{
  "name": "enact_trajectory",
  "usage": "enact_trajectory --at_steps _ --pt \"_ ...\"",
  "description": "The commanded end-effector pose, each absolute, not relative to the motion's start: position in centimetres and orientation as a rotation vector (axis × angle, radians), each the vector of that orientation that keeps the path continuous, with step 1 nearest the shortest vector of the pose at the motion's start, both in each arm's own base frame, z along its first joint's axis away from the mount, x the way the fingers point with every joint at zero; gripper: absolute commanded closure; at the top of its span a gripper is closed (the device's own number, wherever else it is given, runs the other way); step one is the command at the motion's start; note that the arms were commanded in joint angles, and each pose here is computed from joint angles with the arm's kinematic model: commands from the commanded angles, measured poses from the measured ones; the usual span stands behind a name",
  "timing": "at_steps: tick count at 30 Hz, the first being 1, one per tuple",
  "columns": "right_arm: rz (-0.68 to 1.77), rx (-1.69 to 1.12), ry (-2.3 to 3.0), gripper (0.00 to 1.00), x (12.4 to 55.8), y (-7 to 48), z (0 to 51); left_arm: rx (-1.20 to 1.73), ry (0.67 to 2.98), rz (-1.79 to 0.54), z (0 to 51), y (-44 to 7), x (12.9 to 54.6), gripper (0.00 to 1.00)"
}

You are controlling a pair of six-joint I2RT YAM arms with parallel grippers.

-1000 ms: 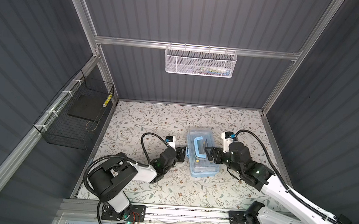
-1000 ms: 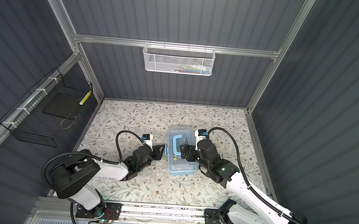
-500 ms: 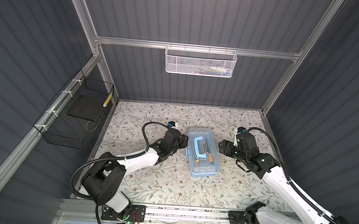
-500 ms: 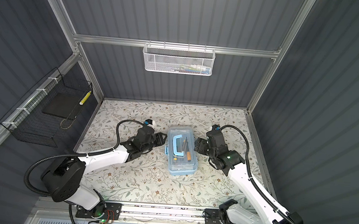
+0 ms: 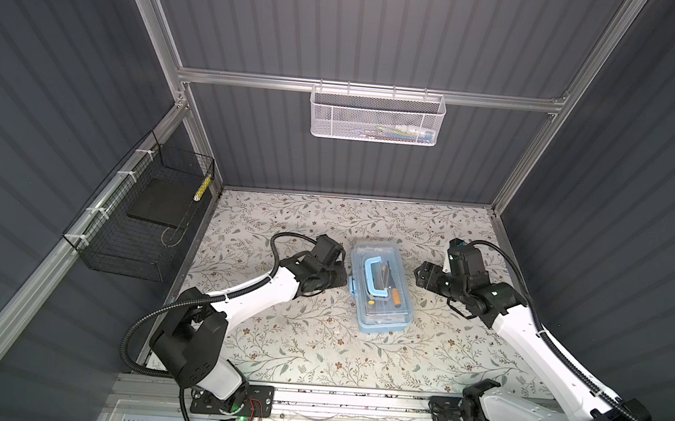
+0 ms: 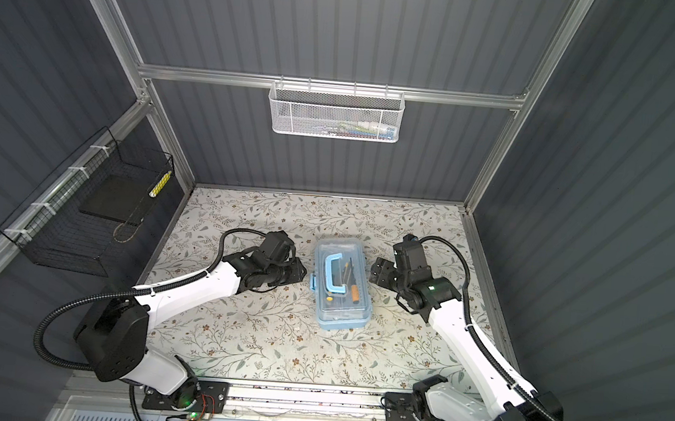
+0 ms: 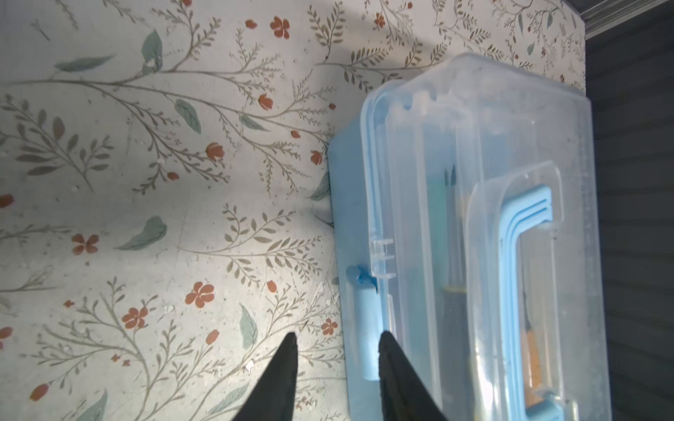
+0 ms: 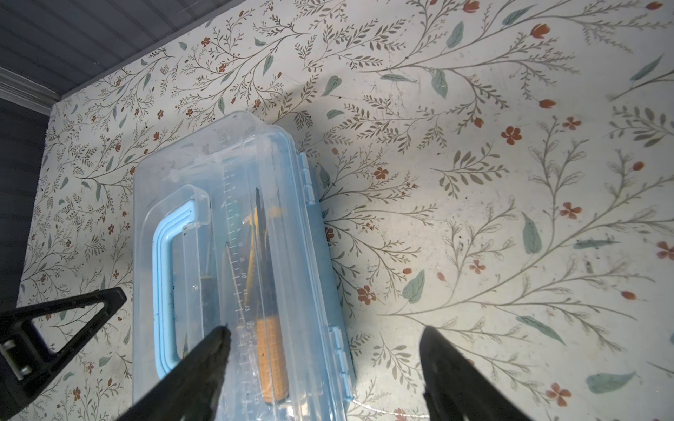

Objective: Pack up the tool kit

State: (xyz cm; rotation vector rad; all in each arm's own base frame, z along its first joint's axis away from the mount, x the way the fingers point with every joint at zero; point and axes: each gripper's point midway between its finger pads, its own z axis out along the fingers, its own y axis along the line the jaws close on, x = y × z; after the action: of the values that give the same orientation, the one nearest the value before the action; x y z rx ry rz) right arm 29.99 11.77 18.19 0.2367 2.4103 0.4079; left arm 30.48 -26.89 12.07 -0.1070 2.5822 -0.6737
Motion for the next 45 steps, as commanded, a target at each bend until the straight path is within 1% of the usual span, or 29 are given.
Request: enact_trajectory --at_steps 1,6,7,21,35,45 --pt "0.434 0.214 2.42 0.19 30.1 12.1 18.2 -0.122 2.613 -0.753 11.5 -27.4 29.7 0.62" --pt "0.442 0.211 2.417 0.19 30.1 12.2 18.0 -0.135 2.618 -0.797 10.8 -28.3 29.7 0.62" --pt "0.432 0.214 2.443 0.19 30.3 12.2 17.1 -0.132 2.619 -0.8 10.7 -28.4 29.8 0.62" --pt "0.454 0.209 2.461 0.19 30.4 12.4 16.3 -0.112 2.643 -0.767 9.0 -28.9 29.9 0.62" --pt "0.46 0.222 2.465 0.19 30.4 12.4 15.9 -0.138 2.674 -0.685 7.7 -27.6 29.5 0.69" --pt "0.503 0.229 2.453 0.18 30.5 12.9 15.7 -0.12 2.638 -0.799 7.7 -29.2 30.0 0.71"
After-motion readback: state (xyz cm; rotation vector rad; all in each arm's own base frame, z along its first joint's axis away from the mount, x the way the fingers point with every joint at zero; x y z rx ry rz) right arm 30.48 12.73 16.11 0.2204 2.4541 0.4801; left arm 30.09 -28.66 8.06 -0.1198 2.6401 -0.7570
